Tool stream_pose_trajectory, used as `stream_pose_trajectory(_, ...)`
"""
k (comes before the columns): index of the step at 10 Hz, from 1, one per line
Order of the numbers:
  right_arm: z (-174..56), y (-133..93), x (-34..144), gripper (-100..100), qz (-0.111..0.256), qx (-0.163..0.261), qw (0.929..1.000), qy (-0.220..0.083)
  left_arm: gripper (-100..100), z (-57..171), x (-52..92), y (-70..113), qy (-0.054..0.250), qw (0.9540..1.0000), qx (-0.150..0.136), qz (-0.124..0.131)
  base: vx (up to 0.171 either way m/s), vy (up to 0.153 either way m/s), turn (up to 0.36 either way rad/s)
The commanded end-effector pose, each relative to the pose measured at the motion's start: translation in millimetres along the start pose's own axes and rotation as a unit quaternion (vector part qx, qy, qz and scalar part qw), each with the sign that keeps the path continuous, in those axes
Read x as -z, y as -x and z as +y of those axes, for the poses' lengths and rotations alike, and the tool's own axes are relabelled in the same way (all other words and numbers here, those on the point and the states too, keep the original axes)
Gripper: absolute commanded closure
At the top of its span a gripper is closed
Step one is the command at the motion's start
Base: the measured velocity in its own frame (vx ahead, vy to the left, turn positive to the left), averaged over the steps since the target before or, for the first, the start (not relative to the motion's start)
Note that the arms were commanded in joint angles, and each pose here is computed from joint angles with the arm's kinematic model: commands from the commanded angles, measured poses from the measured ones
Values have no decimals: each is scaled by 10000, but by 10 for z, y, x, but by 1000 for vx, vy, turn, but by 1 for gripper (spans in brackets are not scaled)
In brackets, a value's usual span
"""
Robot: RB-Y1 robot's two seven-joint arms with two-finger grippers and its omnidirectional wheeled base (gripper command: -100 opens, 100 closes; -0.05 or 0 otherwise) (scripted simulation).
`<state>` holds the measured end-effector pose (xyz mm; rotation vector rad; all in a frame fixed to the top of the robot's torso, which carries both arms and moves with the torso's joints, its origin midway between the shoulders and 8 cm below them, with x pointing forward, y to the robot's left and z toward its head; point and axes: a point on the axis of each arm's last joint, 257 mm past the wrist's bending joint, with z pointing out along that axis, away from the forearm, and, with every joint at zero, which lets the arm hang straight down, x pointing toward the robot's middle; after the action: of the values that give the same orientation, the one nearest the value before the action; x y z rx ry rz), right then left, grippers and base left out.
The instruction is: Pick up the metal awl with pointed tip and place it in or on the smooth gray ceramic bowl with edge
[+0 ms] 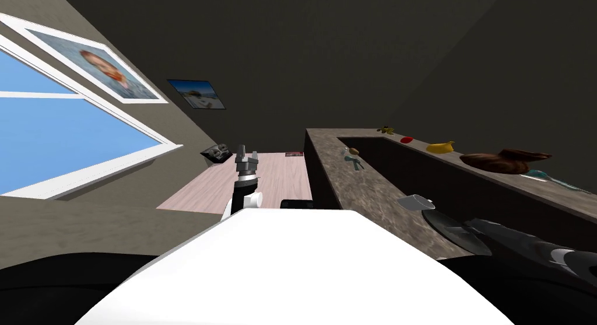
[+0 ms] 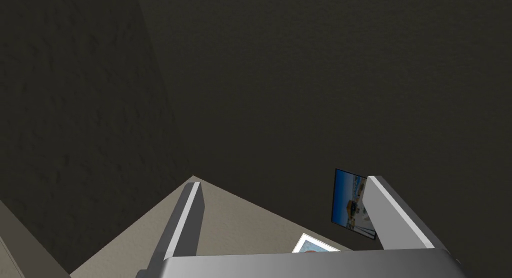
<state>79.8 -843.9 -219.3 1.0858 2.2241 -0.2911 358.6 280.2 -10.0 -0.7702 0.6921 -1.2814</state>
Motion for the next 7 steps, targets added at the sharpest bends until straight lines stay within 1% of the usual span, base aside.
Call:
stream_pose_trajectory(1, -74, 55, 39, 100, -36, -8, 10000, -80, 0, 0, 0, 0, 0, 10000, 0, 0, -30, -29, 58)
stream_pose_trajectory(3, -282, 124, 159, 100, -104, -10, 9996, -269, 0, 0, 0, 0, 0, 10000, 0, 0, -23, -26, 81)
stream_pose_trajectory(6, -529, 215, 322, 100, -193, 17, 9985, -506, 0, 0, 0, 0, 0, 10000, 0, 0, -23, -30, 75)
stream_pose_trajectory(7, -477, 188, 270, 100, -169, 8, 9988, -453, 0, 0, 0, 0, 0, 10000, 0, 0, -10, -17, 10)
